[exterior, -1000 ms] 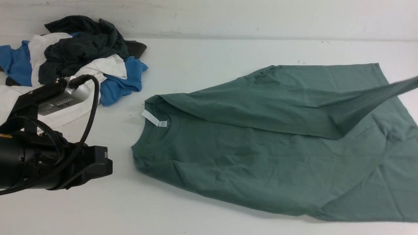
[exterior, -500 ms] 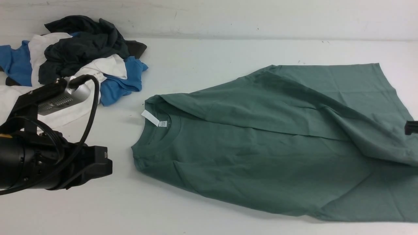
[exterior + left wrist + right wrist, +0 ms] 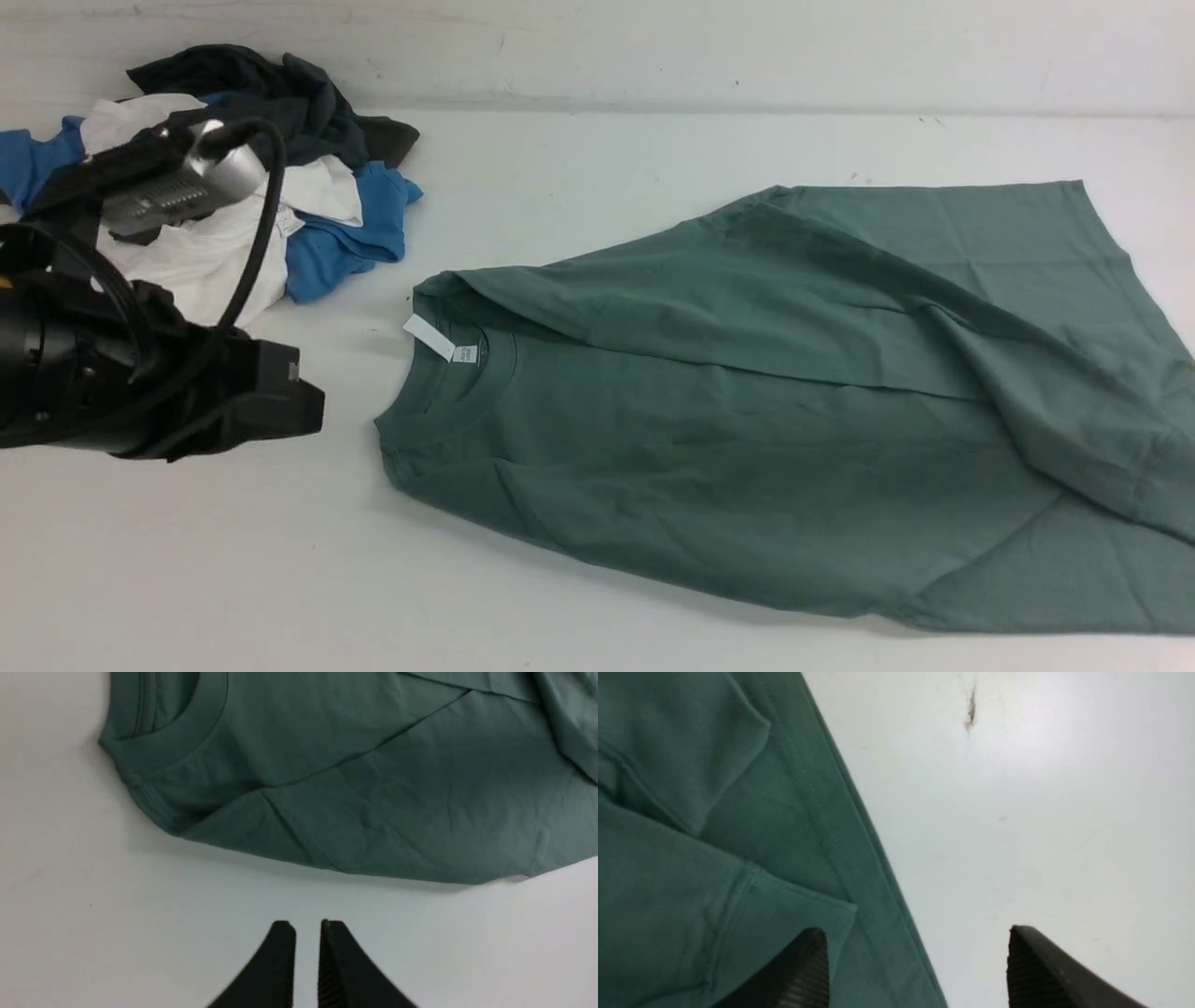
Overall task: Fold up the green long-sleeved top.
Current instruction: Drag and drop the cuff with your right arm onto the cuff closest to your right arm, then use both arms simultaneously to clamp the lower edge of the clothing fabric
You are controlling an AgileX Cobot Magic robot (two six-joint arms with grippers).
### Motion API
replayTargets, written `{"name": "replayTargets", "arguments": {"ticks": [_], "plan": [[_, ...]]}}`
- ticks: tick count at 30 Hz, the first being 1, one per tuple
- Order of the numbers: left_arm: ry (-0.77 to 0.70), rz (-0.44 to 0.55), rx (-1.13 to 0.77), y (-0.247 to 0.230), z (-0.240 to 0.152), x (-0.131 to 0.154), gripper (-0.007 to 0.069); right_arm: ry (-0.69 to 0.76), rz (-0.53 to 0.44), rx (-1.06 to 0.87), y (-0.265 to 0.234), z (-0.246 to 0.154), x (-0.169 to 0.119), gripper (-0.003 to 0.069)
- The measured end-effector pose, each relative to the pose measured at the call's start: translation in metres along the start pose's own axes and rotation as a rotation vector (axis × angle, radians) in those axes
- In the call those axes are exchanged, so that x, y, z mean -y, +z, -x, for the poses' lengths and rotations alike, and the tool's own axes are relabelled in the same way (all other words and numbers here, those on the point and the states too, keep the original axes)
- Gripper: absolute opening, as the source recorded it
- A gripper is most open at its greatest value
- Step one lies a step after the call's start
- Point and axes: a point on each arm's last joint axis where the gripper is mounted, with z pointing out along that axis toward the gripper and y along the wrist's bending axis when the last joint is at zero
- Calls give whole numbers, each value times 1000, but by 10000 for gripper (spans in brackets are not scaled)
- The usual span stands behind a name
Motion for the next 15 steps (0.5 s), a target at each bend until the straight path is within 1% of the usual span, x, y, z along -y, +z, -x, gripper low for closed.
{"name": "replayTargets", "arguments": {"ticks": [1,3,4,5,6,7,8,9,10,11,13,15], "plan": [[-9,2,-16,4,1,-2,93,10,27,0,-4,-3,-1,477],[-47,12,-79,20,2,-9,142,48,102,-10,-15,-15,-4,477],[-51,14,-85,21,2,-10,148,52,111,-5,-18,-17,-3,477],[-80,23,-141,35,1,-14,192,75,175,-22,-26,-31,-6,477],[-92,24,-182,45,-1,-15,222,76,202,-41,-28,-40,-7,477],[-93,25,-189,47,-1,-15,228,76,215,-46,-28,-43,-8,477],[-96,18,-257,63,-1,-14,277,62,262,-62,-35,-62,-10,477],[-90,13,-281,70,0,-10,296,50,273,-78,-35,-70,-11,477],[-94,14,-283,72,0,-11,296,46,276,-75,-37,-72,-11,477],[-80,10,-316,85,6,-4,314,21,295,-100,-37,-89,-12,477],[-59,29,-355,99,11,4,321,2,302,-118,-37,-106,-11,477],[-54,67,-392,111,13,7,322,-11,301,-132,-37,-119,-10,477]]}}
